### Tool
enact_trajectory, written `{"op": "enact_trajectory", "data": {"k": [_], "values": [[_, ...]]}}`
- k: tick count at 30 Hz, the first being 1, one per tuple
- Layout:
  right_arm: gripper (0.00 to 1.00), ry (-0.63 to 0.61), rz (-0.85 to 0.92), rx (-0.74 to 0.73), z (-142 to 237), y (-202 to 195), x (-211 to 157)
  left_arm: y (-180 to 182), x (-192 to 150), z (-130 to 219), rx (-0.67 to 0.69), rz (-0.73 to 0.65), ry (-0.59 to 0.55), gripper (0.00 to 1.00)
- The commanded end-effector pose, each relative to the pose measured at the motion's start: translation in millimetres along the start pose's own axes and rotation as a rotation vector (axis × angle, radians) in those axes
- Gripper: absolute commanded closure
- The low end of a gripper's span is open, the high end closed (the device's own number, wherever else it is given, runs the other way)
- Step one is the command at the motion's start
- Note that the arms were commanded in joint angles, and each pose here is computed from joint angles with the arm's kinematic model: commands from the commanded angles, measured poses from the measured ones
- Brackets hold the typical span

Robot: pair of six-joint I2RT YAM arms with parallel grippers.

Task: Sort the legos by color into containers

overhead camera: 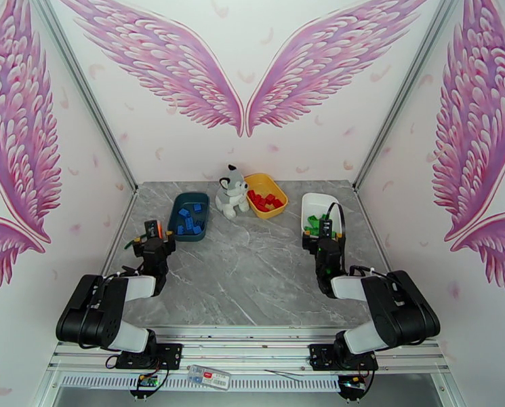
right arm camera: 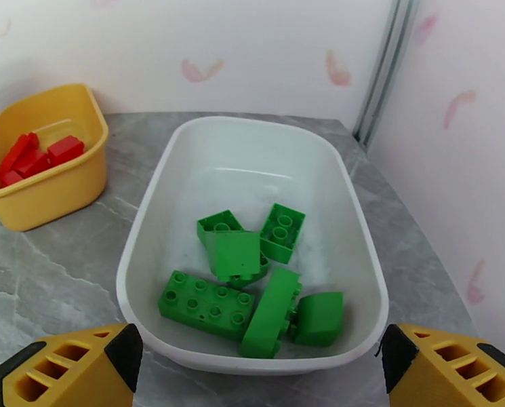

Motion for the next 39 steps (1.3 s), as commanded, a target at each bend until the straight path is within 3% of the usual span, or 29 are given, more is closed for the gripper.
{"op": "enact_trajectory", "data": {"k": [1, 11, 39], "values": [[0.01, -0.008, -0.044, 0.083, 0.8, 3.5, -2.8, -2.6, -0.2, 1.2, -0.062, 0.04, -0.116, 0.01], [0.01, 0.016, -0.056, 0.059, -7.4, 0.3, -1.2, 2.4, -0.7, -8.2, -0.073, 0.061, -0.038, 0.01], [0.01, 0.015, -0.053, 0.059, -6.7, 0.4, -1.4, 2.6, -0.5, -8.3, -0.073, 0.063, -0.041, 0.01]]}}
Point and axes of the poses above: each hand's point on the last joint's axis, 136 mm out from that joint toward the fingers, its own z axis back along the fingers, its own y axis along the line the jaws close on, x = y × z, the point moved 8 cm from there along z, back along the fingers, and after that the axes turned 5 degrees about -z, right-handed, at the moved point
